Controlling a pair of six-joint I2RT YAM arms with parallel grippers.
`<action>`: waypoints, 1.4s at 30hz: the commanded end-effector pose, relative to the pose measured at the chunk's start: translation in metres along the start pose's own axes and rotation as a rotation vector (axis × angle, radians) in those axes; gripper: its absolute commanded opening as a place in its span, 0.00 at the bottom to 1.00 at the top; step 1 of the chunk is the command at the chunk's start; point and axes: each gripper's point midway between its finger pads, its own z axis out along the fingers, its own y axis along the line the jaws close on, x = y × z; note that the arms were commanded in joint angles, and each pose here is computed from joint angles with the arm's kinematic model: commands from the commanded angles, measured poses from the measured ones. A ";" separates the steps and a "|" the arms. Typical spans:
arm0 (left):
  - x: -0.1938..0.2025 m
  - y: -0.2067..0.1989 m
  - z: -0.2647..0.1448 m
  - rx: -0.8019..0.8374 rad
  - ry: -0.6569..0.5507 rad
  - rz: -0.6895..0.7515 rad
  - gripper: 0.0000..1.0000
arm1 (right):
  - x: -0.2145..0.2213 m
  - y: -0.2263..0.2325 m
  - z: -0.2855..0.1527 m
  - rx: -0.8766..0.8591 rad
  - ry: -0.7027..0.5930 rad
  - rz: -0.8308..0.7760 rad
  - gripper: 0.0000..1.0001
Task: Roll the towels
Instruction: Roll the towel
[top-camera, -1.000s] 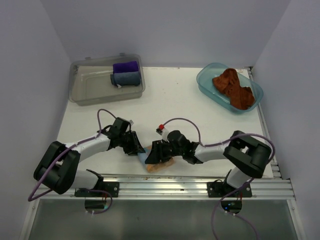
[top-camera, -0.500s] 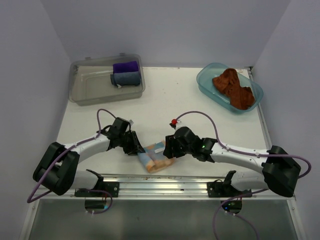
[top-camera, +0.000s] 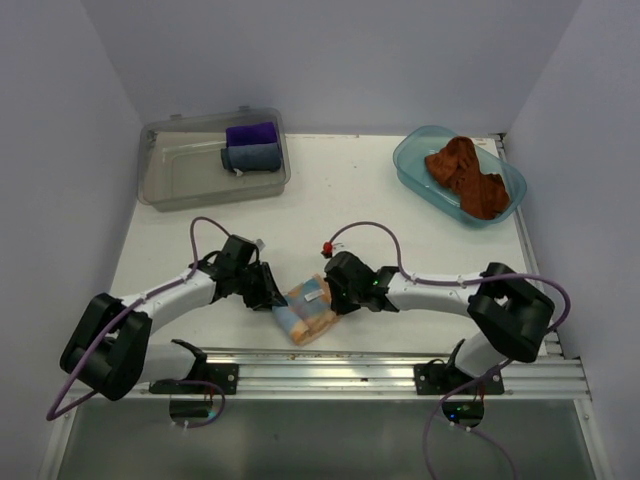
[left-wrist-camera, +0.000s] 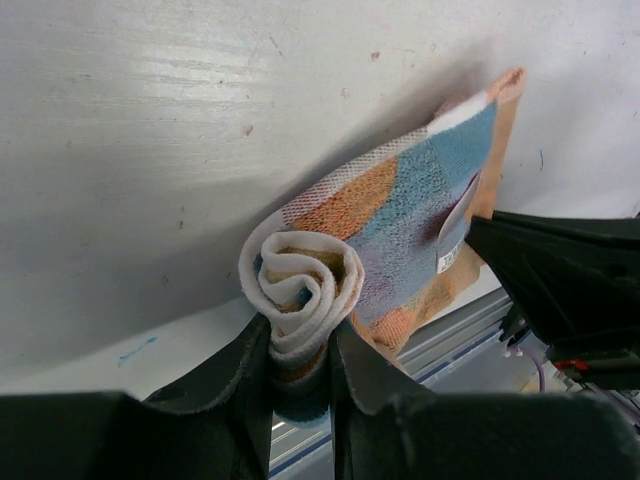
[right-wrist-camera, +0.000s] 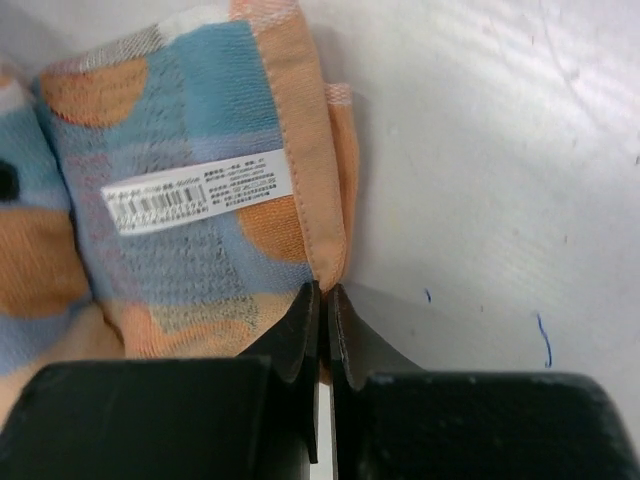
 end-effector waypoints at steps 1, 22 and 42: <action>0.003 -0.005 -0.008 0.023 0.001 0.062 0.23 | -0.017 -0.019 0.015 0.119 -0.012 -0.076 0.00; 0.007 0.012 0.002 -0.041 0.036 0.055 0.22 | -0.055 -0.014 -0.005 0.116 -0.071 -0.154 0.27; 0.009 0.017 0.007 -0.060 0.052 0.024 0.22 | -0.026 0.124 -0.046 0.155 -0.201 -0.673 0.54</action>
